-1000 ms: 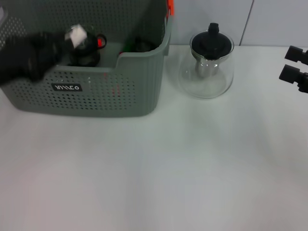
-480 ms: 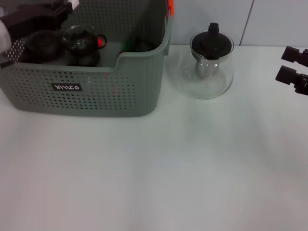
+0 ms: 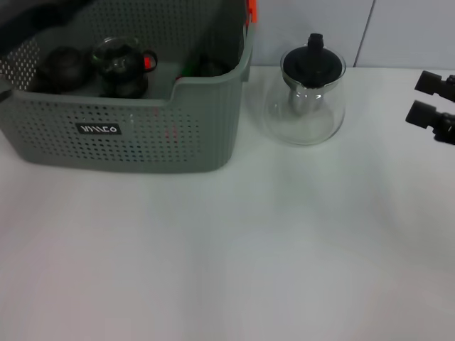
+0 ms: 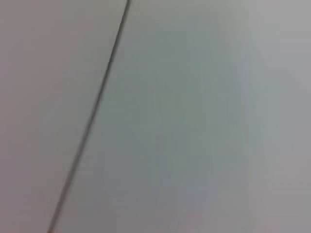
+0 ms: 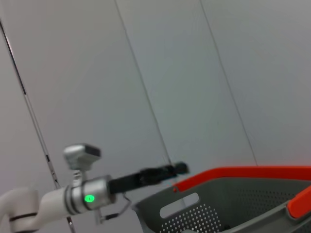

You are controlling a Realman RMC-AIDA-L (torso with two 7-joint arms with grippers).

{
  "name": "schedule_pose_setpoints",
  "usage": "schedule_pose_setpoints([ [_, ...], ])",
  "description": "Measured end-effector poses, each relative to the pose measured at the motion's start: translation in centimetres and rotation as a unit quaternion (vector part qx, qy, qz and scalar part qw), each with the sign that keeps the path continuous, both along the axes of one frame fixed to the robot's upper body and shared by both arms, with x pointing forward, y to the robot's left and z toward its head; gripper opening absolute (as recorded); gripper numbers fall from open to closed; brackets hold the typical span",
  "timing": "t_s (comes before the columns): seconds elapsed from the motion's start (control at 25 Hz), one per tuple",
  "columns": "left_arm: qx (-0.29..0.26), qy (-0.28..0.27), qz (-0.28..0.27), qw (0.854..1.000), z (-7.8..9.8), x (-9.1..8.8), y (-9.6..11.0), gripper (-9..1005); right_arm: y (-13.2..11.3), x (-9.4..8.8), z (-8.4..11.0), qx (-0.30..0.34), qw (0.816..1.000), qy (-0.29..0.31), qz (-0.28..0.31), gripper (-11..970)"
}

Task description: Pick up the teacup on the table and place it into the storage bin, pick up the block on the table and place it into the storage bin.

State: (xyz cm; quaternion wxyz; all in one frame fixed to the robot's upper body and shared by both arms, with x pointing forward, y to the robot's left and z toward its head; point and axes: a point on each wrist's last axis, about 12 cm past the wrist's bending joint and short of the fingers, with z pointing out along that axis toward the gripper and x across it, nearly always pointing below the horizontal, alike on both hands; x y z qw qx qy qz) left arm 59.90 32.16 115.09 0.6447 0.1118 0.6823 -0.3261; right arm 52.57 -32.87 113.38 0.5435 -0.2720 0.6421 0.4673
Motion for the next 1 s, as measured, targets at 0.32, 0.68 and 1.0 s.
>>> schedule_pose_setpoints([
  [0.32,-0.075,-0.093,-0.101,0.988,-2.1,-8.8,2.2,680,2.5,-1.6,-2.0,-0.018,0.994,-0.103,0.008,946],
  [0.68,0.081,0.019,-0.268,0.96,-7.1,-14.3,0.5,870,5.9,-4.2,-7.1,-0.075,0.988,-0.119,0.071,947],
  [1.0,0.151,-0.006,-0.353,0.923,-9.4,-13.5,-3.6,872,6.6,-4.5,-8.7,-0.105,0.987,-0.088,0.082,947],
])
